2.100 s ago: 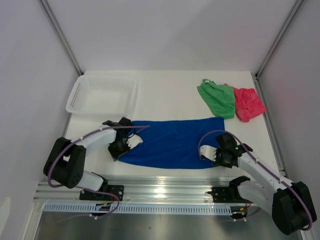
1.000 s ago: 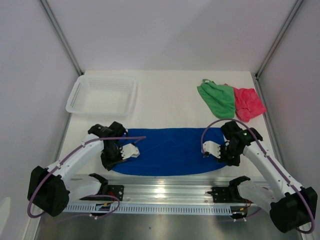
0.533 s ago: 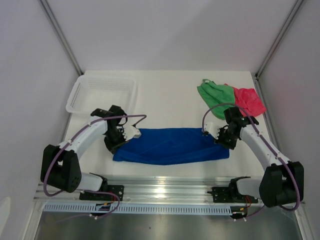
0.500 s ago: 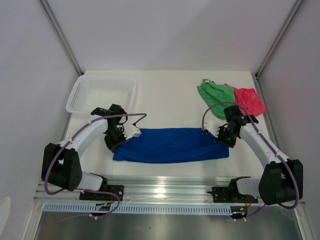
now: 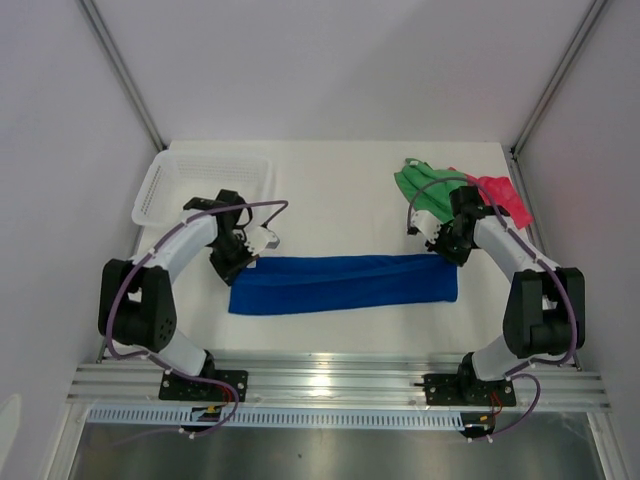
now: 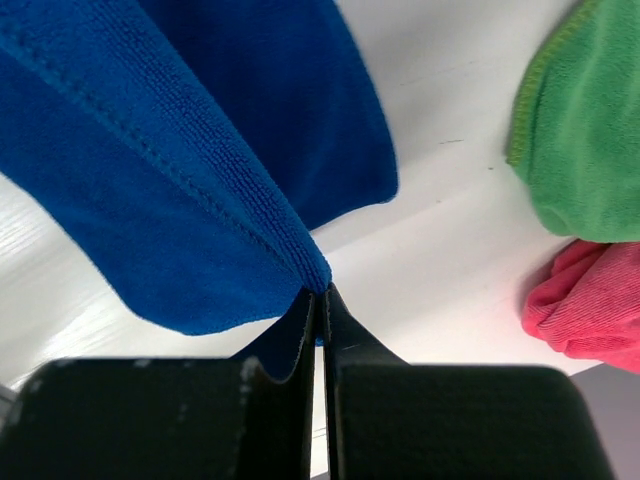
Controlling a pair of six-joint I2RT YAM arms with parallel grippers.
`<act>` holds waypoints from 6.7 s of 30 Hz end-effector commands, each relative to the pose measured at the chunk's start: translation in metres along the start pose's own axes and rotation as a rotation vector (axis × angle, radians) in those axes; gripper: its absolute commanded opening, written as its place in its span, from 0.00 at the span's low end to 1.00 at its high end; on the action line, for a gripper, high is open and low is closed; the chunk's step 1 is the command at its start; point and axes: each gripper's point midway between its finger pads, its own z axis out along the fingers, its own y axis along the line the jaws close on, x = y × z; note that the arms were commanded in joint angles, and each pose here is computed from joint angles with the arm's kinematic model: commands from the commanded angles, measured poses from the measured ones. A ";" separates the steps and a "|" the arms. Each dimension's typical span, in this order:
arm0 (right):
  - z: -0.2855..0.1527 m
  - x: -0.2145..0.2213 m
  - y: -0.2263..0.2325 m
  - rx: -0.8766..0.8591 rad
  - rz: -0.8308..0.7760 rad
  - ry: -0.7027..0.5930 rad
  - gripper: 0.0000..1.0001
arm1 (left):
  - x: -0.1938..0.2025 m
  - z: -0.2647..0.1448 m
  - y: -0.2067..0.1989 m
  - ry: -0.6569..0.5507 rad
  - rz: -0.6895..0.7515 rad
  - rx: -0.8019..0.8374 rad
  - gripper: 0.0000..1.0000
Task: Roll the towels
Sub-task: Fold the towel
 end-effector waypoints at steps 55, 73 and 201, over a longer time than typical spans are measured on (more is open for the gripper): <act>-0.002 -0.197 0.081 -0.217 0.252 -0.505 0.00 | -0.029 -0.014 -0.002 -0.185 -0.151 0.012 0.31; 0.071 -0.254 0.142 -0.353 0.141 -0.462 0.00 | 0.004 0.040 -0.019 0.049 -0.418 0.084 0.32; 0.024 0.074 0.075 0.252 1.983 -0.001 0.34 | 0.037 0.072 -0.022 0.141 0.189 -0.177 0.20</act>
